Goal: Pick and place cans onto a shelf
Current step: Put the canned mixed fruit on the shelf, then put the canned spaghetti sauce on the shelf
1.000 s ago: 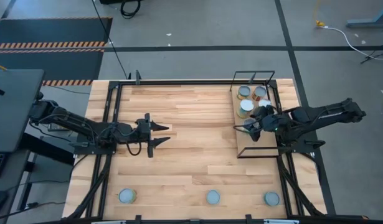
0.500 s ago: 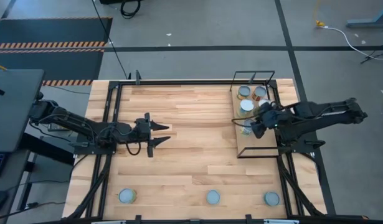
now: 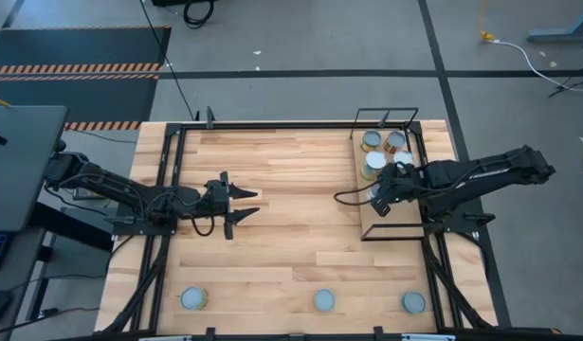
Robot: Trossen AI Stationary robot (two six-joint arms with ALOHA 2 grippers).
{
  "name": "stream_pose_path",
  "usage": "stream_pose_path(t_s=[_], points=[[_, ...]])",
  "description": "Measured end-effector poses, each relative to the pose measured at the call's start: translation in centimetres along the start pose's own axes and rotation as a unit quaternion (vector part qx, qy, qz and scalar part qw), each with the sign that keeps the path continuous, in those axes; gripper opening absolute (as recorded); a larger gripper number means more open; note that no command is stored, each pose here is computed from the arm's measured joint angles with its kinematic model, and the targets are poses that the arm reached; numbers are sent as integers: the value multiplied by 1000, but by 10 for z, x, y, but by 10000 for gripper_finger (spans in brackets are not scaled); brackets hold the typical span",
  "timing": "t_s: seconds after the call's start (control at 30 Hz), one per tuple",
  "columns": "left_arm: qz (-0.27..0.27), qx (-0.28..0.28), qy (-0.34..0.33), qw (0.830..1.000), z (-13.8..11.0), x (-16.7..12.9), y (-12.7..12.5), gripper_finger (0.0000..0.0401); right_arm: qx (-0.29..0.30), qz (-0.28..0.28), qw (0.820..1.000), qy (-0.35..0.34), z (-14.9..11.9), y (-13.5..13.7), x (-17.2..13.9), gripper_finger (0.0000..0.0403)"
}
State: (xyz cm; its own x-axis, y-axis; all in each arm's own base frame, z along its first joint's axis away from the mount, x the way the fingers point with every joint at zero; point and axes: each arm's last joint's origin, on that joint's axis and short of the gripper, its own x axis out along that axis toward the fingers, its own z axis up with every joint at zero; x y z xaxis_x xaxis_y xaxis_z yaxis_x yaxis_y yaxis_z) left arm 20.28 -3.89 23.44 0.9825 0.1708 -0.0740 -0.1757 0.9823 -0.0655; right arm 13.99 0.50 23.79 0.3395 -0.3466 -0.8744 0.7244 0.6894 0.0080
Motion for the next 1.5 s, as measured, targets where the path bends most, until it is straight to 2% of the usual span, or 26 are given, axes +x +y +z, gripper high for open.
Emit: stream_pose_path(t_s=[0.27, 0.67, 1.0, 1.07, 1.2, 1.27, 1.33, 1.4, 1.5], points=[[0, -1, 0, 1000, 0, 0, 0, 206, -1, -5, 1000, -7, 4, 8, 7, 5], [0, -1, 0, 1000, 0, 0, 0, 206, 14, 2, 1000, 12, 0, 2, 2, 6], [-12, -12, 4, 1000, -1, 0, -1, 206, 16, 6, 1000, 0, 1, 1, 0, 9], [-31, -18, 23, 999, -3, 0, -2, 206, 12, 6, 1000, -15, 5, 2, -5, 8], [-64, -20, 115, 991, 4, 1, -9, 205, -2, 20, 996, -89, 22, 7, -27, 8], [-64, -40, 172, 982, 21, -2, -15, 201, -19, 28, 991, -132, 31, 11, -40, 8], [-69, -80, 252, 962, 38, -7, -24, 192, -42, 44, 982, -178, 39, 16, -49, 8], [-75, -127, 338, 929, 50, -14, -37, 180, -75, 61, 972, -216, 45, 23, -54, 8], [-96, -214, 443, 865, 66, -28, -62, 151, -103, 85, 955, -265, 51, 31, -58, 8]])
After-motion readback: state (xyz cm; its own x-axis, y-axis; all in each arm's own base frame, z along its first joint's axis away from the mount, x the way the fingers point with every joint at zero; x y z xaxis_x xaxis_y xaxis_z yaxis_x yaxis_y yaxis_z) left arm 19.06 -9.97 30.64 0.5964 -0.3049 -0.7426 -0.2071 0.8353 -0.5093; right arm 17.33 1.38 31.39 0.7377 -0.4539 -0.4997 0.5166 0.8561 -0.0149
